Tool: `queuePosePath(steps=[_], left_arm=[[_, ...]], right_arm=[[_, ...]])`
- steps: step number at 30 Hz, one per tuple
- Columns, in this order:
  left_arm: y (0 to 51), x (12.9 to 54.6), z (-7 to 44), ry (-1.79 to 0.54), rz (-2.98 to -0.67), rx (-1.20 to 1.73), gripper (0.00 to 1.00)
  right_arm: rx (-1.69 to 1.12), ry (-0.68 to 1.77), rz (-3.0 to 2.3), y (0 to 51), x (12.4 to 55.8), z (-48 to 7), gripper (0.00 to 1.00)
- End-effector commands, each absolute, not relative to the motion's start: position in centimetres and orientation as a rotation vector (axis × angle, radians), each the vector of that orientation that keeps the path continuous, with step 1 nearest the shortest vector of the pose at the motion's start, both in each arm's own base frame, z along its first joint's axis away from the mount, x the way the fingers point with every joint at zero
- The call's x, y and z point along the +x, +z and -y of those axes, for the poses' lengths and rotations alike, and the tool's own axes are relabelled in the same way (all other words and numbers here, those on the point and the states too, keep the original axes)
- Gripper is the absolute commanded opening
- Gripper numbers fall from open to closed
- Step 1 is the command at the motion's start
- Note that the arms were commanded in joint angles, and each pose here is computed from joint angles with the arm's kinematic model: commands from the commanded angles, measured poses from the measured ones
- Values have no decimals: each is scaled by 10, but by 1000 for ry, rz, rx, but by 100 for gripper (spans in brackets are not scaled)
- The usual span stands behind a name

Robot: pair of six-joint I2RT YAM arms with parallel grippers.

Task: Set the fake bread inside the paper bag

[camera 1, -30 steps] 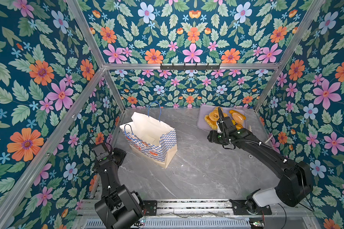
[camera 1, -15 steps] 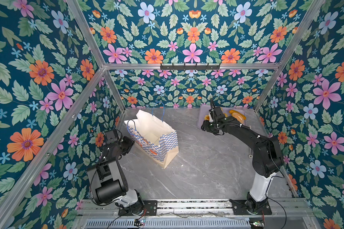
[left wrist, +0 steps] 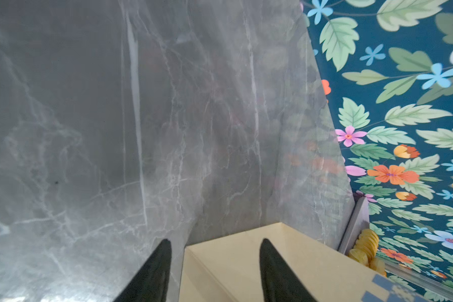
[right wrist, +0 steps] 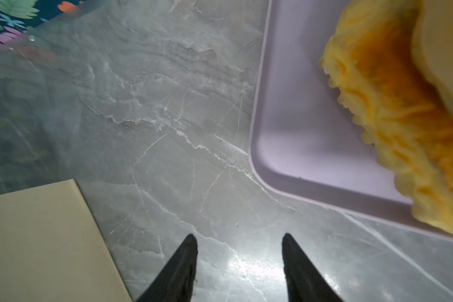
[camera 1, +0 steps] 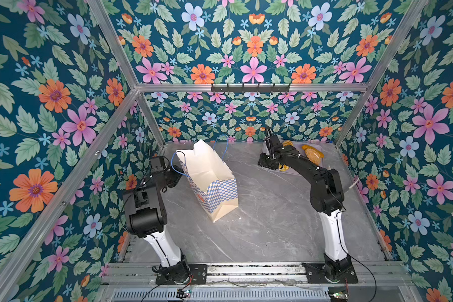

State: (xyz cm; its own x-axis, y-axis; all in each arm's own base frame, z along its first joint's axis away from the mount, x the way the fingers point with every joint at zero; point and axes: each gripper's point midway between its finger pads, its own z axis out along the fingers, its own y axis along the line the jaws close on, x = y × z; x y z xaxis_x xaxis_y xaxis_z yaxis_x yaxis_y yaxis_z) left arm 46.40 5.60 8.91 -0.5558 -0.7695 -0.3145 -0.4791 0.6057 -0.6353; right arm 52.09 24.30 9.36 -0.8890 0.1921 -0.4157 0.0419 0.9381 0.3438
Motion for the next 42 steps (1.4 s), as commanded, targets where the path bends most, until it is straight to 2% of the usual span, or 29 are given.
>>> queuePosePath(steps=[1,5,10,15,21,27,42], left_arm=[[100,451,-63,-602,-2239,-982,70],[107,416,-65,-564,-2225,-988,77],[116,373,-52,-562,-2206,-960,80],[131,349,-43,-582,-2193,-934,81],[154,340,-41,-571,-2150,-902,81],[164,337,-41,-574,-2140,-890,81],[190,334,-49,-526,-2112,-858,81]], right_arm=[[128,414,-2691,82,519,-244,51],[98,375,-2719,68,525,-245,48],[36,320,-2746,54,532,-245,47],[-6,288,-2762,48,537,-247,48],[-65,240,-2797,34,532,-257,42],[-97,218,-2836,23,513,-267,26],[-32,379,-2865,34,440,-300,24]])
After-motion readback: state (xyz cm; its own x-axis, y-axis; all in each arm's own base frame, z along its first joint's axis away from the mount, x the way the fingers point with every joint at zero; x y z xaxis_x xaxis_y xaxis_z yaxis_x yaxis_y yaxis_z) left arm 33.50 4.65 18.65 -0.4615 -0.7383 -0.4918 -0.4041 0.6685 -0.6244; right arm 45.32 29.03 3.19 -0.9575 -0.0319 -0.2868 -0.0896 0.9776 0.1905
